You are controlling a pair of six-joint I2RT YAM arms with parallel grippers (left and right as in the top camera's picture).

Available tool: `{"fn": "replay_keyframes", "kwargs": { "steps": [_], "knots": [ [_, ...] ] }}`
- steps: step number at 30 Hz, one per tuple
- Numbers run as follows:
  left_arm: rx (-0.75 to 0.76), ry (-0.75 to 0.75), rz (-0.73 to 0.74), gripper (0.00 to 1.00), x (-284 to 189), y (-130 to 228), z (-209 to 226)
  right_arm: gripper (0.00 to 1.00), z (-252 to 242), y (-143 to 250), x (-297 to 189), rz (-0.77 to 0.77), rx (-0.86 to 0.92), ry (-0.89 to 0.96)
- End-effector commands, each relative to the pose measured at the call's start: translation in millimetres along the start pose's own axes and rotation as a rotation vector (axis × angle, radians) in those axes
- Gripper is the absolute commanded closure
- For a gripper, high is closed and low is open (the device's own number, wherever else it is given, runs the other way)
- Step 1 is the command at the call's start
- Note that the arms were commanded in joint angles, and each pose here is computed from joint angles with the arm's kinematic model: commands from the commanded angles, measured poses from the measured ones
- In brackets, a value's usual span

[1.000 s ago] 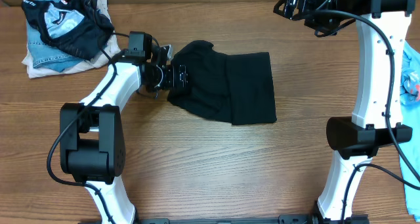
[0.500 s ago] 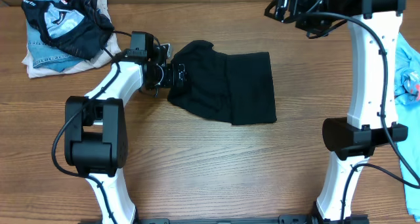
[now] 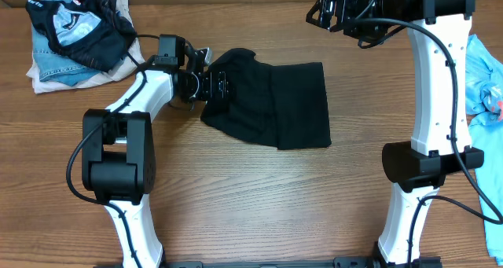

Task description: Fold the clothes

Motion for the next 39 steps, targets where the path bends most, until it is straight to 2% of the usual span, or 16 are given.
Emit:
{"fn": "replay_keyframes", "kwargs": {
  "steps": [1,13,16,20,22,28,30,31,32,39],
  "knots": [
    [-0.053,0.049,0.155,0.01,34.6,47.9,4.4,0.0,8.2,3.8,-13.4,-0.019,-0.023,-0.027],
    [-0.084,0.054,0.254,0.0,41.1,70.6,-2.2,0.0,9.5,4.5,-13.4,-0.014,-0.024,-0.036],
    [-0.1,0.052,0.257,0.04,41.2,71.1,-2.6,0.0,9.5,4.5,-13.4,-0.014,-0.025,-0.036],
    [-0.125,0.05,0.254,0.13,44.1,69.7,-6.7,0.0,9.5,4.4,-13.4,-0.015,-0.043,-0.035],
    [-0.116,0.051,0.254,0.22,45.7,69.4,-8.7,0.0,9.3,4.3,-13.4,-0.015,-0.043,-0.034],
    [-0.112,0.056,0.237,0.59,54.4,64.5,-21.3,0.0,9.2,4.3,-13.4,-0.016,-0.043,-0.033],
    [-0.097,0.048,0.229,0.87,57.7,62.4,-24.3,0.0,9.2,4.3,-13.4,-0.016,-0.043,-0.033],
    [-0.109,0.025,0.231,0.96,58.5,62.8,-22.5,0.0,9.2,4.3,-13.4,-0.016,-0.043,-0.033],
    [-0.138,-0.042,0.24,0.96,58.1,65.3,-14.0,0.0,9.2,4.3,-13.4,-0.016,-0.043,-0.033],
    [-0.195,-0.264,0.329,0.96,39.2,87.5,26.5,0.0,9.0,4.2,-13.2,-0.016,-0.045,-0.032]
  ]
}}
Point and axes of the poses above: each gripper's point midway between its finger pads, its own x axis out along the fingers, its own z axis along the line the jaws close on, y = z × x, the point moved 3 cm from there along -x, back along the fingers, and after that the axes turned 10 degrees about x, right-handed, at the moved point
